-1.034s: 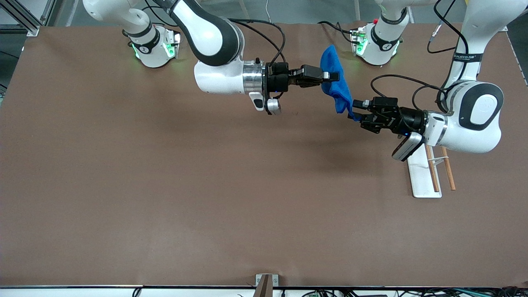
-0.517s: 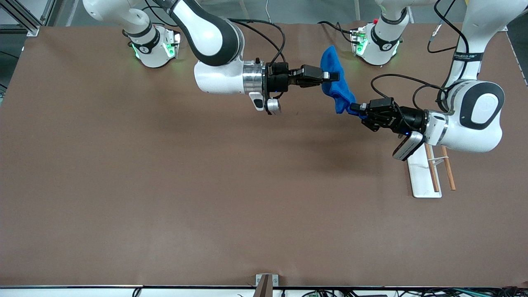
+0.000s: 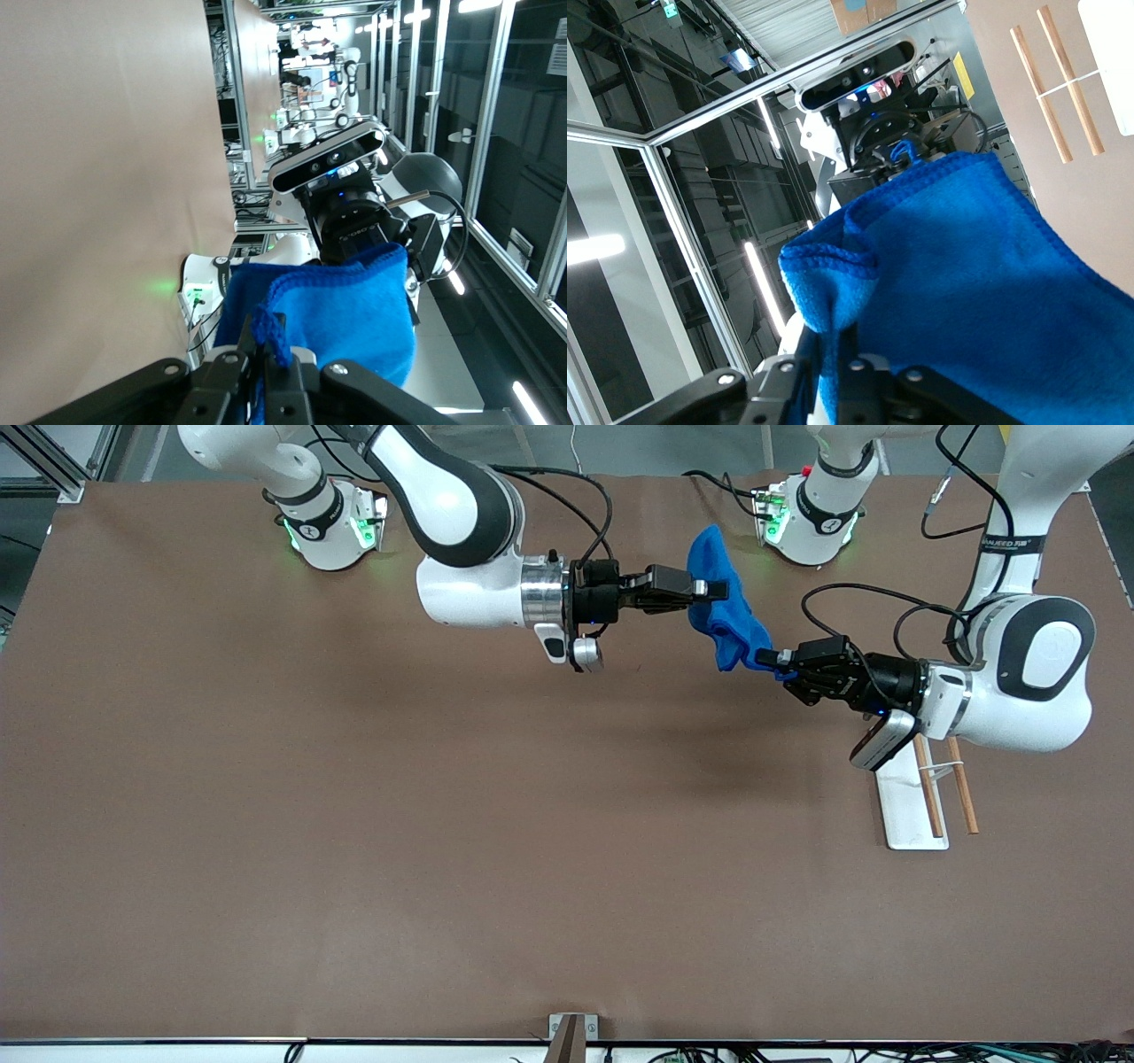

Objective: Right arm passes towel to left arm to hang

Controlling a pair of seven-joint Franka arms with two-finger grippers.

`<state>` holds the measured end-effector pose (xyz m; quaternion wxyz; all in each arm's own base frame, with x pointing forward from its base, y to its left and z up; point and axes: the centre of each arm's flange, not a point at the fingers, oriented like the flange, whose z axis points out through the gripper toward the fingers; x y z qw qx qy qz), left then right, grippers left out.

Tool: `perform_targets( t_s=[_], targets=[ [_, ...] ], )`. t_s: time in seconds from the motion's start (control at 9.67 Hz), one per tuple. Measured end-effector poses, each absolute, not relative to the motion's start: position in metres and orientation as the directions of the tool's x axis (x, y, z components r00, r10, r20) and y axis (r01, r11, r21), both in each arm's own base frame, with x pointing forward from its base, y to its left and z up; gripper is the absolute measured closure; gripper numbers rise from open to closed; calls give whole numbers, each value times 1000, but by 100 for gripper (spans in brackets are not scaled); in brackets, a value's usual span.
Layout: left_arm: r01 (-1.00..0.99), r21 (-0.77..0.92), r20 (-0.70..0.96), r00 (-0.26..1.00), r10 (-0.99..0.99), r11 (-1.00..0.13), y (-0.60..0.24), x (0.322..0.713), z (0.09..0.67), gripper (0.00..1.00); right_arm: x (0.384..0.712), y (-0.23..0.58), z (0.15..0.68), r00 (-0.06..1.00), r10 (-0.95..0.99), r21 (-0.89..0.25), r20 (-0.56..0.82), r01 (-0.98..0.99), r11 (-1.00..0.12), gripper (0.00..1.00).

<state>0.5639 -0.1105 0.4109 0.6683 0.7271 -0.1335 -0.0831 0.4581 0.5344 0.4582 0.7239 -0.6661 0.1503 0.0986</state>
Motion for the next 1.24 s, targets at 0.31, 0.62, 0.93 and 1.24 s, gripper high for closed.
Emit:
perform_targets(
  t_s=[0.31, 0.62, 0.93, 1.24],
  targets=[
    [-80, 977, 13, 949, -314, -200, -81, 576, 431, 96, 474, 514, 445, 929, -204, -949, -309, -315, 2, 32],
    [-110, 905, -22, 952, -304, -410, -27, 590, 460, 96, 527, 456, 430, 959, -254, -966, -124, -175, -190, 0],
    [-92, 793, -76, 966, -248, -602, 41, 594, 463, 96, 577, 374, 397, 945, -320, -893, 68, -85, -442, 0],
    [-32, 603, -144, 978, -148, -797, 99, 598, 442, 96, 607, 294, 367, 925, -305, -752, 225, -34, -658, 0]
  ],
)
